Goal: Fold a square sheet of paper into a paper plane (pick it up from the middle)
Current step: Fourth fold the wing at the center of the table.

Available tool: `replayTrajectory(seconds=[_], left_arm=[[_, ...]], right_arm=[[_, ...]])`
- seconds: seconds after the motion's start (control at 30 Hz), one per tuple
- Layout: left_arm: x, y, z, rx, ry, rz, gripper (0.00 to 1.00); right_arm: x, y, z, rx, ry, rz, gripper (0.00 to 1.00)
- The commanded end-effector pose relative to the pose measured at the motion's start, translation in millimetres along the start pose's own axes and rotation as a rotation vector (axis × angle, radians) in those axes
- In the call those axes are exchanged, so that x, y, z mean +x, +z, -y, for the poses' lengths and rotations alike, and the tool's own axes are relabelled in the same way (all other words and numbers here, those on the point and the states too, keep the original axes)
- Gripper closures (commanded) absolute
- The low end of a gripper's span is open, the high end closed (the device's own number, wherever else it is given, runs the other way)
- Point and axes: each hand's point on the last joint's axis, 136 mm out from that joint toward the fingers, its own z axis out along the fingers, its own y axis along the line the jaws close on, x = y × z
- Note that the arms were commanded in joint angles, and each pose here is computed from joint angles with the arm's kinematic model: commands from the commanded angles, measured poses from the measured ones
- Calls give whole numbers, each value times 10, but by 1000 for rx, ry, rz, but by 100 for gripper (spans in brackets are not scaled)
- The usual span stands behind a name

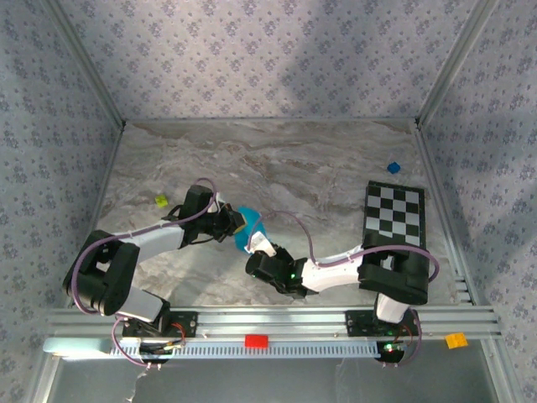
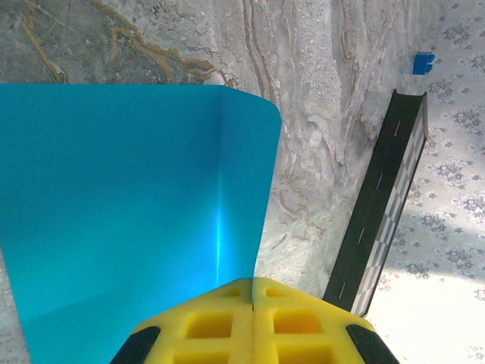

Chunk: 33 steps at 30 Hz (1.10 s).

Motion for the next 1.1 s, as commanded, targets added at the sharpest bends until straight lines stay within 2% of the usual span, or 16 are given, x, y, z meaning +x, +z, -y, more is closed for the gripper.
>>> replayTrajectory(seconds=[0.0,0.47,0.6,0.77,0.9,1.07], left_arm=[[-6,-3,49,-3,17,-6,99],[-16,-21,61,-2,16,4,94],[-12,-24,57,-4,17,3,96],[-8,-31,32,-9,11,4,99],[-21,-33,46,-7,11,7,99],[-16,-22,31,-10,8,2,99]], right_arm=[[38,27,-3,0,19,-5,78],[48,36,-45,-49,55,-11,97],[26,33,-32,-54,76,-3,96],[47,31,30,-33,85,-2,87],[92,38,52,-27,85,-10,85],[71,34,37,-38,87,1,88]])
